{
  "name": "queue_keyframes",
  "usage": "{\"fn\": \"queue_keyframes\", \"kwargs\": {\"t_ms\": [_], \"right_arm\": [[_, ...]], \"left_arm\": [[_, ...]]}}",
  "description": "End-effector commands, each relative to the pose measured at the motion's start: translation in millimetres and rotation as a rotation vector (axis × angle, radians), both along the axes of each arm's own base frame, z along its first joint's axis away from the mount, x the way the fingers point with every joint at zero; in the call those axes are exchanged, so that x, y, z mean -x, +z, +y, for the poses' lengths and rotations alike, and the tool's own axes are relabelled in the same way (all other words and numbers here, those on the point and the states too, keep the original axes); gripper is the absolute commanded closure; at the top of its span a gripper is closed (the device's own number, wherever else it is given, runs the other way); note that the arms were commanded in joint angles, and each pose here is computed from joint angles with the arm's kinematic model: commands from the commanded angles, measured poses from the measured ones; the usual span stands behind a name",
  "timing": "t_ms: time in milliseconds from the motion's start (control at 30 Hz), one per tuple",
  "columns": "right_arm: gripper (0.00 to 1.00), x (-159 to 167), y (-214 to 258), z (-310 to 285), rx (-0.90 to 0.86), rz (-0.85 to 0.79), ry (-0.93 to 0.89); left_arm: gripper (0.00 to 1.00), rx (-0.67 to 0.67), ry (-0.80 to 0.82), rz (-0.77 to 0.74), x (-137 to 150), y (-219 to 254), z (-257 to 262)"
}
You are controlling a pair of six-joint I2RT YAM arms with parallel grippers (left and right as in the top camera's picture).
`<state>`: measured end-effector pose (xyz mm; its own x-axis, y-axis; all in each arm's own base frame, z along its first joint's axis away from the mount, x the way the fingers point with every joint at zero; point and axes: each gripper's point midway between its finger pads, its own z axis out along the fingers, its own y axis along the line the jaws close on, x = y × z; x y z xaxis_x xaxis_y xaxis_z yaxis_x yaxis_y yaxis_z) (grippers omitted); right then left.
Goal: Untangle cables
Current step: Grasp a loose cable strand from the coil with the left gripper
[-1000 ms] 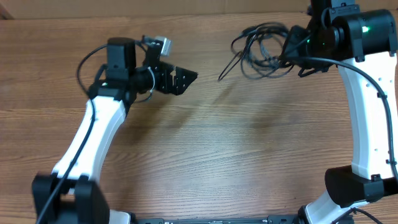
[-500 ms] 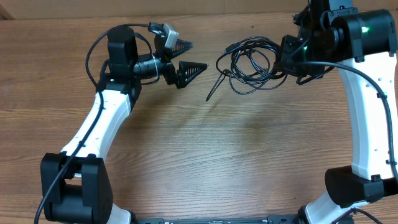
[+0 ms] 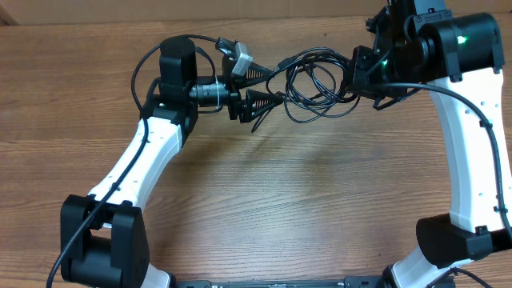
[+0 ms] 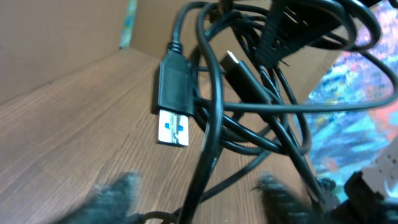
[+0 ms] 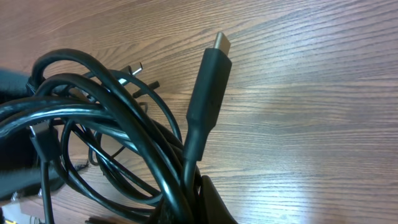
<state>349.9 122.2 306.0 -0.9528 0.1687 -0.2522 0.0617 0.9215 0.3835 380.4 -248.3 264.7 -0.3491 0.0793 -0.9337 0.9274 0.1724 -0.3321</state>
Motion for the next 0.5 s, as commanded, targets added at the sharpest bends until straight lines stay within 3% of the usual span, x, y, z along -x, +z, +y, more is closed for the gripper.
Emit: {"fn": "queue_keyframes", "kwargs": {"t_ms": [0,33,67,333,467], "right_arm": [[0.96,6.5,23.8,3.5,-0.031,-0.072,0.019],[0.96,6.6,23.7,3.5,-0.031,-0.072,0.019],[0.96,6.5,23.8,3.5,-0.031,-0.072,0.019],[0.96,5.4,22.8,0.4,-0.013,-0.076,0.011],[0.96,2.0,19.6,-11.9,0.054,-0.086,-0.021]], "left_arm": [[0.81,-0.023,0.055,-0.038,-10.4,-0.6,3.5],[0.94,-0.028,0.068,-0.039,-12.6,-1.4,4.1],[0.96,-0.033,0.080,-0.040,-14.7,-2.1,4.7],[0.96,-0.039,0.113,-0.046,-21.0,-1.9,8.4],[0.96,-0.045,0.277,0.060,-47.7,-6.9,35.4]]}}
